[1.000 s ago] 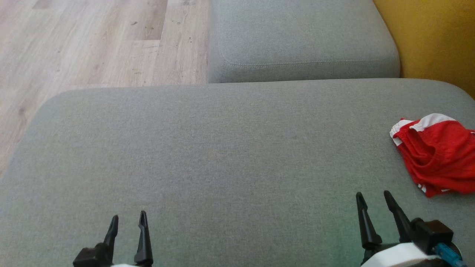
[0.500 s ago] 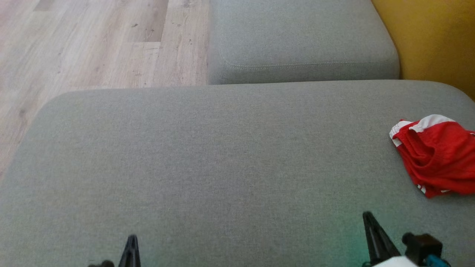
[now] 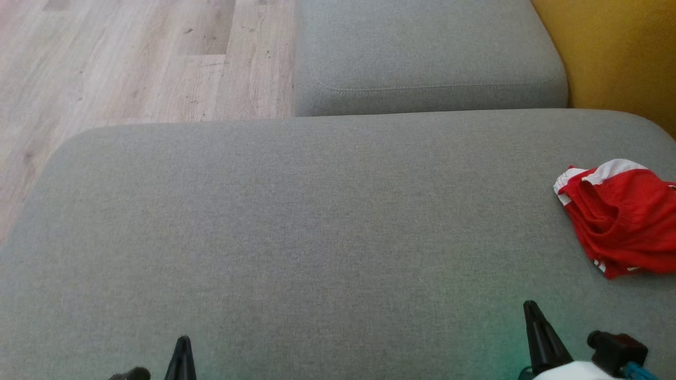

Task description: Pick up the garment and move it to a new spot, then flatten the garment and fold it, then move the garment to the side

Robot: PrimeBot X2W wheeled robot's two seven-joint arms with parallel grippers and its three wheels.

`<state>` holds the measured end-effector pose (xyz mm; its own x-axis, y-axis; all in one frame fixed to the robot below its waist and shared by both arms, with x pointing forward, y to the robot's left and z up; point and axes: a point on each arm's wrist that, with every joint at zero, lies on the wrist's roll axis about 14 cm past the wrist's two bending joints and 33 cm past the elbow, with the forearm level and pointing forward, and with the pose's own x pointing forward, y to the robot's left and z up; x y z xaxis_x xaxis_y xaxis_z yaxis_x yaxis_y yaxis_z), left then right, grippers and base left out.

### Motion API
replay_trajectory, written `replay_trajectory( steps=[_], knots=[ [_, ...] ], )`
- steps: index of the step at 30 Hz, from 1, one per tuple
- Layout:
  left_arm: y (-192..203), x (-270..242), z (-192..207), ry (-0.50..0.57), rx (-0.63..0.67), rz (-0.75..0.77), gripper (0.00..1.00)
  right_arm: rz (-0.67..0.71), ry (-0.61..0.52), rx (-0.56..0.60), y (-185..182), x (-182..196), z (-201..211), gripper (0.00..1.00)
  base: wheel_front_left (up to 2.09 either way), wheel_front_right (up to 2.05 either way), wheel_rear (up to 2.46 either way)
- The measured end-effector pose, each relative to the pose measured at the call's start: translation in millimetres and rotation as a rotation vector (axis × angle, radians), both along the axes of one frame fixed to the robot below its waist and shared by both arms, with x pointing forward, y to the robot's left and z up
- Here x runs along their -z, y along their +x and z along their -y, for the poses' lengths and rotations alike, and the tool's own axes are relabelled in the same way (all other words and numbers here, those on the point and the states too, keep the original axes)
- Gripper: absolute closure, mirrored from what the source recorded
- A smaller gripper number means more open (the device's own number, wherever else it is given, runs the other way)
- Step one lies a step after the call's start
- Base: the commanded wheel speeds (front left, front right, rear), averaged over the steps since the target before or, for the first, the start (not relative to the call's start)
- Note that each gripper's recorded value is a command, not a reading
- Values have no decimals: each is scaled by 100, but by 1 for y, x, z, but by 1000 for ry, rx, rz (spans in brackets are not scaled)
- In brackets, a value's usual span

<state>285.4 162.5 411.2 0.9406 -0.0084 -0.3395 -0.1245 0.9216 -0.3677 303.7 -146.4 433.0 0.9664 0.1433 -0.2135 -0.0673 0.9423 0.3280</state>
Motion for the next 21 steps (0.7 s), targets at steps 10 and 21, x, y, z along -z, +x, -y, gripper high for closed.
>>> replay_trajectory(
  steps=[10, 21],
  knots=[
    [7, -2, -1, -92, -29, -9, 100, -14, 99, 42, 3, -1, 4, 100, 0, 0, 0],
    [17, -6, -5, -199, -69, -13, 100, -10, 220, 91, 14, -8, 11, 100, 0, 0, 0]
  ],
)
